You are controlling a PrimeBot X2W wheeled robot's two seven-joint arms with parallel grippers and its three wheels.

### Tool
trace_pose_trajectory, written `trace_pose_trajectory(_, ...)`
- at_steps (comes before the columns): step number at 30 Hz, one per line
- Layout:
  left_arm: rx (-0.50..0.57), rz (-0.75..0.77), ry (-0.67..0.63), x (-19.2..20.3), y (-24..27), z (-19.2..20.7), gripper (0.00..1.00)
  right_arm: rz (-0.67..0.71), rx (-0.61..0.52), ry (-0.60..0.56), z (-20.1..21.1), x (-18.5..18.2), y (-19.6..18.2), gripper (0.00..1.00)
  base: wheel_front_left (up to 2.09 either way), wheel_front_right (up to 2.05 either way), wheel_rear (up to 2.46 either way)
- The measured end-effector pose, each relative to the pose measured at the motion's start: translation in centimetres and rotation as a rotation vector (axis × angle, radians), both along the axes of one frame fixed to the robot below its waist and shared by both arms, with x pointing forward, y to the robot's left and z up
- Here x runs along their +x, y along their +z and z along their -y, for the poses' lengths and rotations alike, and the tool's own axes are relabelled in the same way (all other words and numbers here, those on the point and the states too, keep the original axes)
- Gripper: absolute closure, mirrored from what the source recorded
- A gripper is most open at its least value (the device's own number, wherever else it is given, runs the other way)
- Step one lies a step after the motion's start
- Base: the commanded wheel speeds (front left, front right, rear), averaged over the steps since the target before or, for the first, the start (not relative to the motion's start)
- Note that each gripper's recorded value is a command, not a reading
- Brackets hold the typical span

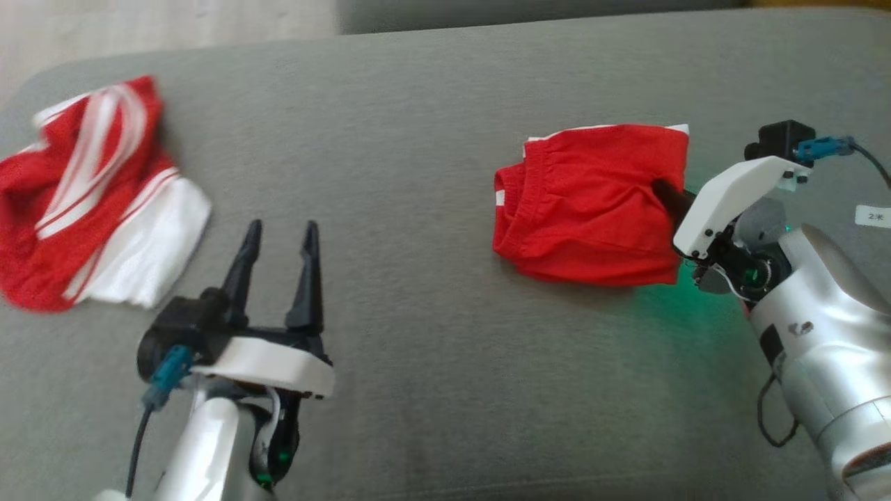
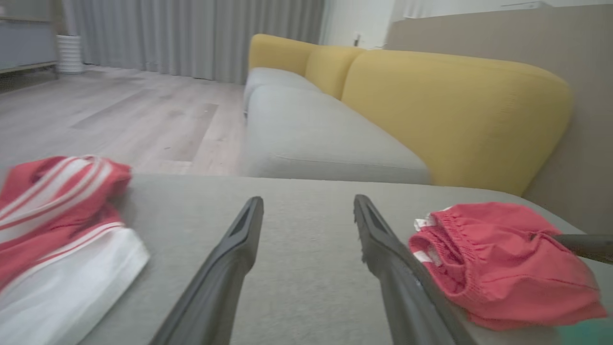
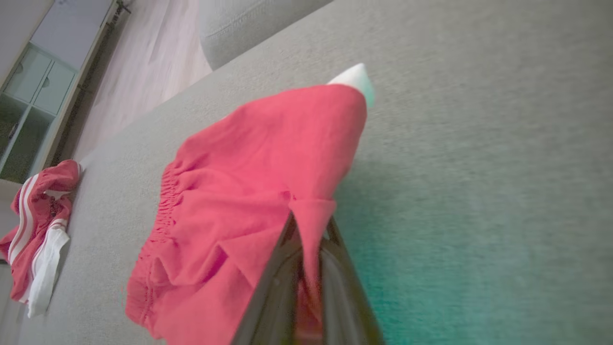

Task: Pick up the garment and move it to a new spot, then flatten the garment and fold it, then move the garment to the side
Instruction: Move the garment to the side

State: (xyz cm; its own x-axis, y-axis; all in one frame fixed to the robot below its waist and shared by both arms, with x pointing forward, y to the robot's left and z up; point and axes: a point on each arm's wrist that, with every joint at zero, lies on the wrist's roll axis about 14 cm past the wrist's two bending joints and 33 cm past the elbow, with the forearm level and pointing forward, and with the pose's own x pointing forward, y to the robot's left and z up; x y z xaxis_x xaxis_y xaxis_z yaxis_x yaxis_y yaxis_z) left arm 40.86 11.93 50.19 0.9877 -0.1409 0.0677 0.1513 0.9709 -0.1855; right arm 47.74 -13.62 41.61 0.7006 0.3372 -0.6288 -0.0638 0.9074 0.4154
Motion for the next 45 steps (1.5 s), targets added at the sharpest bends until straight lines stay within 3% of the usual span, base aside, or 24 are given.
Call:
trace_pose_trajectory(12, -0.013, 0.022, -0.335, 2.7, 0.2, 11.8, 0.00, 0.058, -0.028, -0.214, 9.0, -3.6, 1.3, 1.00, 0.00, 0.00, 0.00)
trace_pose_trajectory(17, -0.018, 0.010, -0.401, 3.8, -0.9, 14.4, 0.00, 0.067, -0.092, -0.238, 11.7, -2.6, 1.4, 1.00, 0.00, 0.00, 0.00)
trace_pose_trajectory(27, -0.008, -0.070, -0.386, 7.1, -5.7, 13.9, 0.00, 0.101, -0.374, -0.216, 18.8, 4.2, 3.0, 1.00, 0.00, 0.00, 0.00)
trace_pose_trajectory(39, 0.002, -0.131, -0.343, 8.7, -9.2, 12.3, 0.00, 0.027, -0.606, -0.200, 23.3, 6.8, 0.6, 1.00, 0.00, 0.00, 0.00)
trace_pose_trajectory(40, 0.004, -0.123, -0.341, 8.7, -8.9, 12.3, 0.00, 0.032, -0.616, -0.211, 23.7, 6.6, 0.8, 0.00, 0.00, 0.00, 0.00)
trace_pose_trajectory(45, 0.006, -0.101, -0.326, 8.7, -7.6, 11.9, 0.00, 0.098, -0.615, -0.227, 23.5, 6.7, 2.5, 0.00, 0.00, 0.00, 0.00)
